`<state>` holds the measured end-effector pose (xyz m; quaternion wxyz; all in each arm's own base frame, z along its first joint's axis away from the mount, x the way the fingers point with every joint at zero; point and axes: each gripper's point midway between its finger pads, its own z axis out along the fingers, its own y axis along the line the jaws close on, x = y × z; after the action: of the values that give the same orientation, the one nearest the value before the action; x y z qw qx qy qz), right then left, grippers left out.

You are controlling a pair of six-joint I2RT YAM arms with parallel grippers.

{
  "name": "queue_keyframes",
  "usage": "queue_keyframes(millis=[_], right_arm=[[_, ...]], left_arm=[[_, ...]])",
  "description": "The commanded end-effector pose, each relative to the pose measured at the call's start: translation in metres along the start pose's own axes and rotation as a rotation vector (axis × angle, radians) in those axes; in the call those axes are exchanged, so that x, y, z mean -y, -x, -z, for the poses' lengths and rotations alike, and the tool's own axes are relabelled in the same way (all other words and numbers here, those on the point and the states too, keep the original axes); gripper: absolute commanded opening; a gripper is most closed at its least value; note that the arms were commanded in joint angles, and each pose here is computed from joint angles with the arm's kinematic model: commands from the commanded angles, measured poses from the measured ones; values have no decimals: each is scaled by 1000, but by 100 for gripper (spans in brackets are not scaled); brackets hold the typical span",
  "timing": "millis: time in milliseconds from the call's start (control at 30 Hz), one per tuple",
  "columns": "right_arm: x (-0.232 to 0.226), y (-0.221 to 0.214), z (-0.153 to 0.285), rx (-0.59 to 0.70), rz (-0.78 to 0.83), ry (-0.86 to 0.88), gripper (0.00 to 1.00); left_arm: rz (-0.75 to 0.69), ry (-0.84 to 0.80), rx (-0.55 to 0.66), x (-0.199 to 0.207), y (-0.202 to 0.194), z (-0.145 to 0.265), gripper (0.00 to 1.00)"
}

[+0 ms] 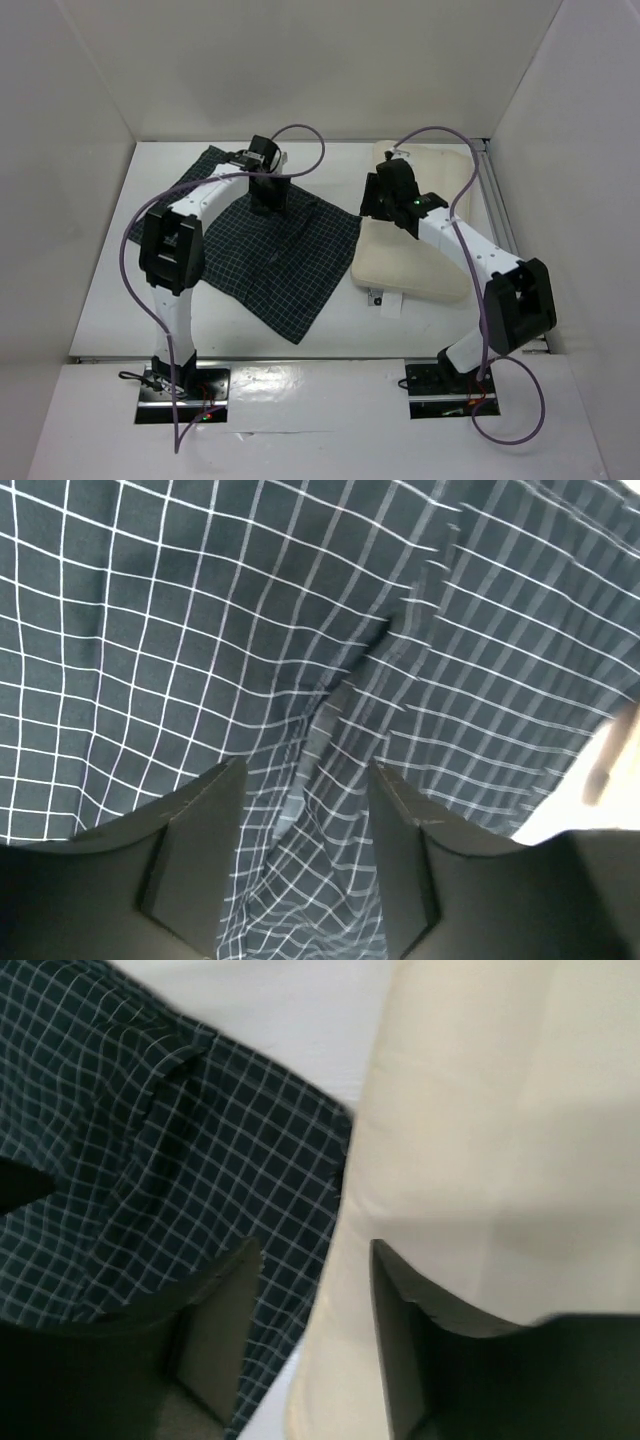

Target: Put the pillow into the pillowcase

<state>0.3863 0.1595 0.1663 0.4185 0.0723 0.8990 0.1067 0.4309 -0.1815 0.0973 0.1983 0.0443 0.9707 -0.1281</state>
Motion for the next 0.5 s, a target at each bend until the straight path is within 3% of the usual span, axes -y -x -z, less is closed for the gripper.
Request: queue_keyframes(millis=[0, 67, 167, 333, 367, 400, 433, 467], right_arm=[[-27, -4, -5, -61, -9, 103, 52], [-49, -19, -6, -91, 3, 182, 32], [-96, -66, -7, -181, 51, 316, 34], [-137, -117, -20, -283, 115, 366, 50], [-139, -122, -20, -296, 111, 365, 55], [-149, -125, -18, -298, 119, 391, 59], [-150, -127, -22, -303, 120, 387, 64], [-154, -130, -20, -307, 129, 395, 69]], left_arm=[[-5, 101, -4, -21, -5, -7, 61], [12, 102, -55, -24, -24, -15, 59], [55, 50, -116, -24, -53, -24, 64], [68, 99, -155, -36, -67, -41, 60], [66, 95, -140, -33, -59, -38, 56], [65, 103, -129, -34, -55, -37, 43], [76, 121, -139, -37, -58, -35, 30], [85, 123, -132, -40, -54, -32, 6]])
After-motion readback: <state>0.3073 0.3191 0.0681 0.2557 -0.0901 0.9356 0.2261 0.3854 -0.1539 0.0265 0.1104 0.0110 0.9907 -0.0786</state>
